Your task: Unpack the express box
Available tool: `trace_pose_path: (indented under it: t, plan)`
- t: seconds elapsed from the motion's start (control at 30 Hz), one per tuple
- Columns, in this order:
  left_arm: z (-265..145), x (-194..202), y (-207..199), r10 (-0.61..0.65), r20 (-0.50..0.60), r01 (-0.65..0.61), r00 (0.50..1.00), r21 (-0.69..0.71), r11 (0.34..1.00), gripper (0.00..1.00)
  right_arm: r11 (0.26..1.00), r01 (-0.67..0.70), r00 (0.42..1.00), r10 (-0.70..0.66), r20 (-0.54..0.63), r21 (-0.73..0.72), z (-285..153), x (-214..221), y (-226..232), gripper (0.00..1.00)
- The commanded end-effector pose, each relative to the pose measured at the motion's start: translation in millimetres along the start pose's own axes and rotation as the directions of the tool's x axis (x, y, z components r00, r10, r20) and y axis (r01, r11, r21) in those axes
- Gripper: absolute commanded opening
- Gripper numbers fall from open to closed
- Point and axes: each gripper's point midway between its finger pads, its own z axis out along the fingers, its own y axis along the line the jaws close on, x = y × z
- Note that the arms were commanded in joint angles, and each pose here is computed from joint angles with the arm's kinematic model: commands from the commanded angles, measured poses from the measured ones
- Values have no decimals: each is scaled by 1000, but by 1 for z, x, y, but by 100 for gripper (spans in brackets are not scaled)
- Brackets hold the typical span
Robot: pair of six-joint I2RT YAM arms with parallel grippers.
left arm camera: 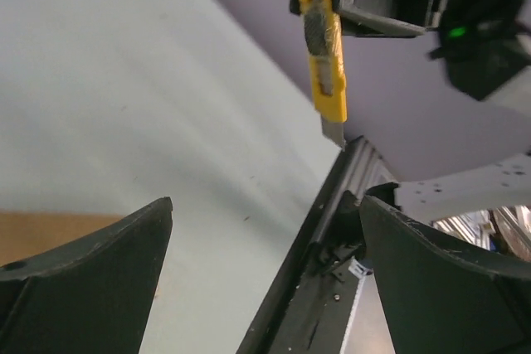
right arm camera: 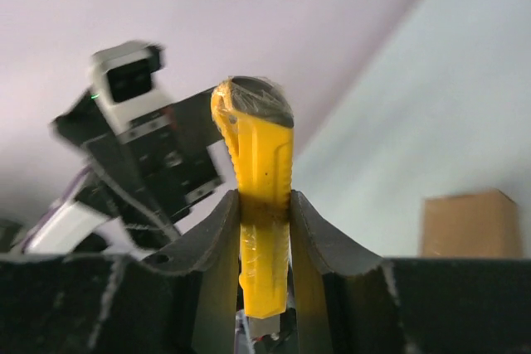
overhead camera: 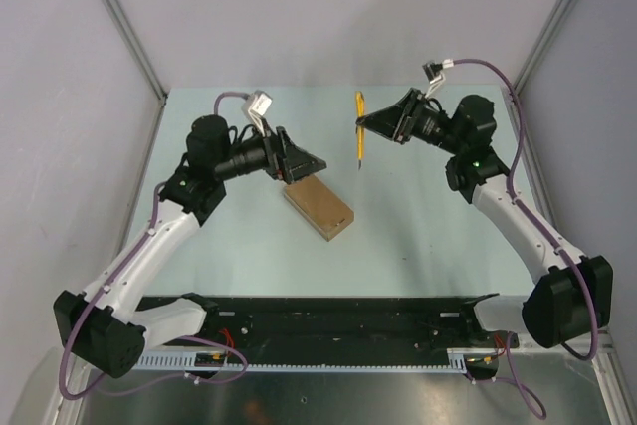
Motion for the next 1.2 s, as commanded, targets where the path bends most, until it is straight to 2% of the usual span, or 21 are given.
trace_pose_path:
  t: [0.0,0.03,0.1,0.13,0.23,0.5,0.57,0.7,0.77,0.93,1.17]
  plan:
    - [-18,-35,-87,143,72,-158,987,260,953,100,900,117,993,-113,35,-419,-31,-19,123,0]
    - [-21,-43,-102,172,109,-198,979,300,933,100,862,161,987,-153,56,-481,-38,-19,142,0]
    - [-26,-45,-126,151,137,-192,979,377,906,100,830,169,985,-164,56,-532,-45,-18,163,0]
    - [-29,-51,-136,157,185,-220,970,406,887,100,804,195,979,-192,65,-561,-51,-15,175,0]
    - [-32,-58,-153,148,224,-235,963,434,870,100,755,222,972,-219,81,-617,-60,-10,199,0]
    - [-24,-50,-186,131,190,-214,973,531,820,99,618,268,952,-289,104,-739,-81,4,255,0]
    - [-26,-49,-192,108,185,-195,977,559,806,98,601,270,948,-301,99,-752,-83,7,260,0]
    - [-47,-53,-224,124,249,-263,961,667,697,94,573,273,945,-312,102,-773,-87,10,268,0]
    - [-53,-53,-233,114,250,-260,961,692,674,93,560,265,945,-311,97,-785,-89,12,272,0]
    - [-66,-43,-257,150,230,-275,961,768,579,82,539,272,942,-320,105,-797,-92,13,278,0]
    - [-55,-30,-255,147,177,-230,973,787,573,66,516,278,939,-325,116,-810,-96,12,284,0]
